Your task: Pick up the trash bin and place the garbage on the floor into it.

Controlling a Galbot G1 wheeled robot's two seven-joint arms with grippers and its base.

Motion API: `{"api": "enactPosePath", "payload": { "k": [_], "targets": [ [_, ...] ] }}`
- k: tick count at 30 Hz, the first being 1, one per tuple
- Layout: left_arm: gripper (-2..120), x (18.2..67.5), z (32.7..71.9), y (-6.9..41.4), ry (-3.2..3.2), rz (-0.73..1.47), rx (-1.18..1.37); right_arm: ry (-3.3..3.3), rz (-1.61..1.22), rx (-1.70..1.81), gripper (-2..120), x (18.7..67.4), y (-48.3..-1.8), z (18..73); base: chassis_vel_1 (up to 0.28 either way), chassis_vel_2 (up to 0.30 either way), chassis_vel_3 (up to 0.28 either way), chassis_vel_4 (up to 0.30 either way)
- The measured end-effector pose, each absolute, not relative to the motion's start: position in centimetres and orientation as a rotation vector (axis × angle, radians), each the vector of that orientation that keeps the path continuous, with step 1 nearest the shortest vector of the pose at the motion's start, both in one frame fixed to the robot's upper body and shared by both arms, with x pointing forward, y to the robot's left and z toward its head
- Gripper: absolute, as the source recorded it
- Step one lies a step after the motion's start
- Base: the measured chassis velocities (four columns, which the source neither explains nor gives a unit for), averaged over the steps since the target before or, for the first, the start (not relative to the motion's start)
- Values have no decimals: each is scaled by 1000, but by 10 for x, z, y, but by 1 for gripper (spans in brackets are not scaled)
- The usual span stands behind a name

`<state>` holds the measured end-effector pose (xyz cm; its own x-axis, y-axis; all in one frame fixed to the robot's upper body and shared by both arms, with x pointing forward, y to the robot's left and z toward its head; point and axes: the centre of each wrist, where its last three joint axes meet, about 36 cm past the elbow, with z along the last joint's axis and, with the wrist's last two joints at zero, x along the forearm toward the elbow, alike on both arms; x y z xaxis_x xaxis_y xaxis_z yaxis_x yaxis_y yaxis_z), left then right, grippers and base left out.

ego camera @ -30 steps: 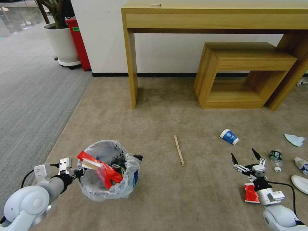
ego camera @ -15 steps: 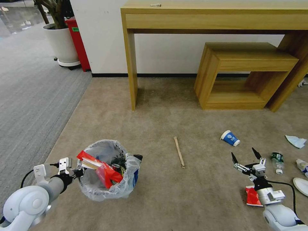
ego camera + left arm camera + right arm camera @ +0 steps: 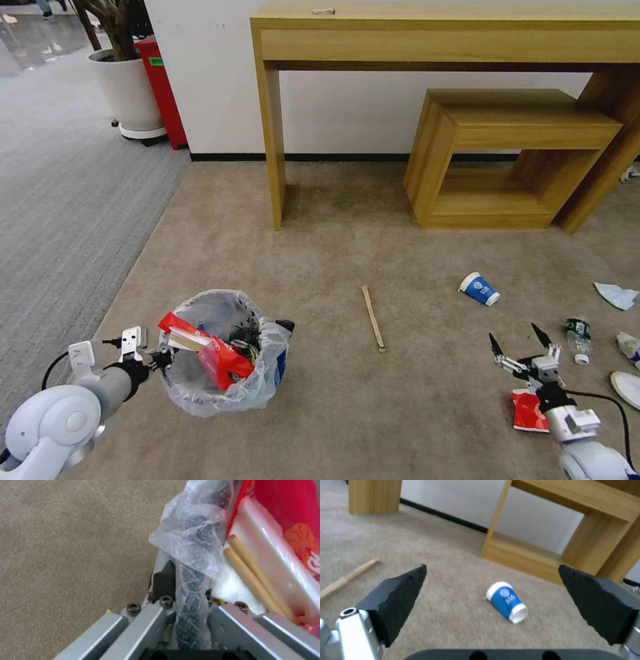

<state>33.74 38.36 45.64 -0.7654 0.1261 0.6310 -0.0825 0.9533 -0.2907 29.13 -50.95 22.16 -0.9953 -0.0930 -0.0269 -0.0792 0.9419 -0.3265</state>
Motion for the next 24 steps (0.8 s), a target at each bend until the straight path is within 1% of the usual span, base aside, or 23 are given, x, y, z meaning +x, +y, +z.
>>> {"api": "enactPosePath", "payload": {
  "k": [13, 24],
  "targets": [
    [0, 340, 452, 384, -2405, 400, -33, 3126, -513, -101, 100, 254, -514, 210, 0, 0, 0, 0],
    [0, 341, 449, 383, -2403, 398, -38, 3217, -509, -139, 100, 211, -512, 196, 0, 0, 0, 0]
  ]
}}
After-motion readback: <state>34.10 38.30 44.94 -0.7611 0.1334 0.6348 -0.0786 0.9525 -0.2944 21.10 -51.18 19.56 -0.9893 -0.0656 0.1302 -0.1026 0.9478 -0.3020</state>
